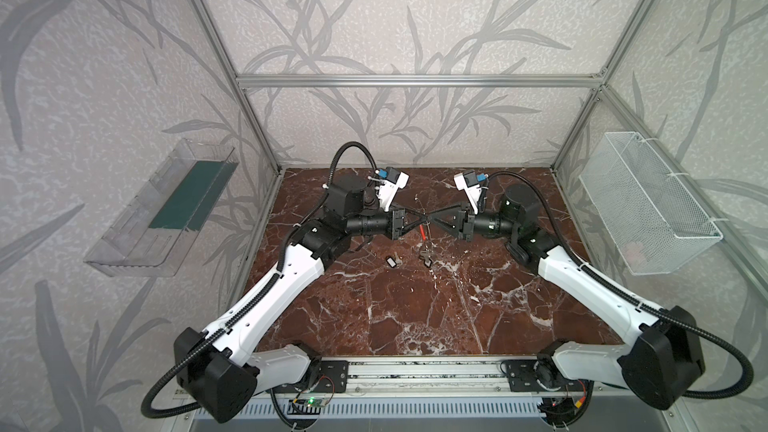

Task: Put the keys on the keyring
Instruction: 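Lower the ring with both grippers toward the keys on the table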

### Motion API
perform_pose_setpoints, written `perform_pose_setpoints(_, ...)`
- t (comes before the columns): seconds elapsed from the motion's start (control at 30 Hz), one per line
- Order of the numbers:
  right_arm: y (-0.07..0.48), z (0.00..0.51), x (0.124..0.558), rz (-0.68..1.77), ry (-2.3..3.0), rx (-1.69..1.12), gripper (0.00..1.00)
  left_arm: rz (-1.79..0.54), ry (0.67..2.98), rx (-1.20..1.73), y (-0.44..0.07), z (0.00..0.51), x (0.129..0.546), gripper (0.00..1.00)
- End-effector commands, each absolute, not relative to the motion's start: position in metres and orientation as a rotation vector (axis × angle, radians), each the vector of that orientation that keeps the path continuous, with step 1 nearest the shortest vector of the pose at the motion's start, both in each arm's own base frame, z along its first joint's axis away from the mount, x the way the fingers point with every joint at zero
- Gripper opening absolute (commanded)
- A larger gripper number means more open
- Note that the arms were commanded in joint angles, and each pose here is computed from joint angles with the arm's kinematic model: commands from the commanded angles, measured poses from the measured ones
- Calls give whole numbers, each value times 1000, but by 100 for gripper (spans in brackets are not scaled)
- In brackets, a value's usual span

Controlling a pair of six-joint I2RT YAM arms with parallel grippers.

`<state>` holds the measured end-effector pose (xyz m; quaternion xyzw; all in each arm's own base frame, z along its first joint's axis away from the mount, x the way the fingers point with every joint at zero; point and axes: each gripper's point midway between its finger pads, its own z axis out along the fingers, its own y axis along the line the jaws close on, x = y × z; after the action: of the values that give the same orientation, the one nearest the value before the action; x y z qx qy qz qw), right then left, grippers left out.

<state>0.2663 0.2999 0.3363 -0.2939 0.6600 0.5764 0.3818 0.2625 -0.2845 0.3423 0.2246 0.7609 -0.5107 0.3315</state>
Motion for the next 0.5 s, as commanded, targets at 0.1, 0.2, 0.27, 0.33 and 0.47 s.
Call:
perform_pose_setpoints(0.1, 305, 348, 262, 1476, 1646, -795, 16, -1351, 1914, 640, -289, 364, 259, 0)
perform_pose_setpoints(0.2, 305, 345, 261, 1483, 1653, -795, 13, -1352, 1911, 643, -289, 365, 258, 0)
perform_pose_setpoints(0.27, 305, 347, 261, 1484, 1650, -798, 6, -1351, 1911, 643, -289, 365, 258, 0)
perform_pose_setpoints(0.33, 304, 348, 259, 1484, 1645, -802, 1, -1350, 1912, 642, -289, 365, 259, 0)
perform_pose_setpoints(0.47, 303, 350, 258, 1475, 1632, -804, 0, -1344, 1917, 637, -289, 362, 259, 0)
